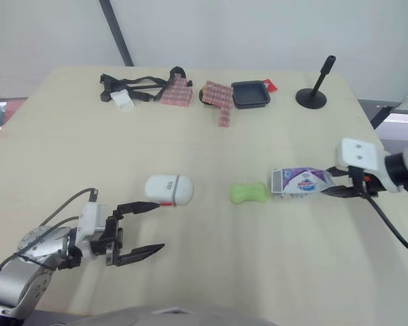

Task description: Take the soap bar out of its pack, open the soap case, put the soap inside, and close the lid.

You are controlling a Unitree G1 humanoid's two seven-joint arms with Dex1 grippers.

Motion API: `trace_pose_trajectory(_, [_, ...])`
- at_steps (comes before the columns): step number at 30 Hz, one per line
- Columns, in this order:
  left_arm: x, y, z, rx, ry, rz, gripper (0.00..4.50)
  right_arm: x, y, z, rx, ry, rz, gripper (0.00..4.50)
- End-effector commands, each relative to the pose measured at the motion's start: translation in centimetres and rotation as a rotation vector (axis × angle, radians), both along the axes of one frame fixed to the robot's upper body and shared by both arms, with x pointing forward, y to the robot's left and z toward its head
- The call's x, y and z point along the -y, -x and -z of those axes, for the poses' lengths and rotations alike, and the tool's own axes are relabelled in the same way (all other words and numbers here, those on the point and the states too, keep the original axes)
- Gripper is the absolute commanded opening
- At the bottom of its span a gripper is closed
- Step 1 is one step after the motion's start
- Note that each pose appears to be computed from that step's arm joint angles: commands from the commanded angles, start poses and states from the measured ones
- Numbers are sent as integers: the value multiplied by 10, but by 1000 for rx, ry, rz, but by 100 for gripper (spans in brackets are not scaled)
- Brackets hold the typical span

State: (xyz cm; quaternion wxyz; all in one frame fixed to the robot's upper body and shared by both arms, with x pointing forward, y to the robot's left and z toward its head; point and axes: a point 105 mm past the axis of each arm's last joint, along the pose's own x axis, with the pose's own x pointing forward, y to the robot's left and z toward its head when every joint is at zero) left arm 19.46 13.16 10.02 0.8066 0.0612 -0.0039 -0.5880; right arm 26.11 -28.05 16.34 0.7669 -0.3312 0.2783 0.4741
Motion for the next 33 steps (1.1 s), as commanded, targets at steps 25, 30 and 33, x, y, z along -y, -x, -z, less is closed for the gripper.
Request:
trace_pose_trajectory(25, [8,-3,-22,44,35,60,450,36,-25,35,254,-579,1393,200])
trace_pose_trajectory(30, [9,0,-25,47,42,71,450,36,-21,46,238,-556,1410,200])
trace_pose_trajectory(33, [12,4,-26,43,54,81,450,39,-18,51,231,-530,1415,200])
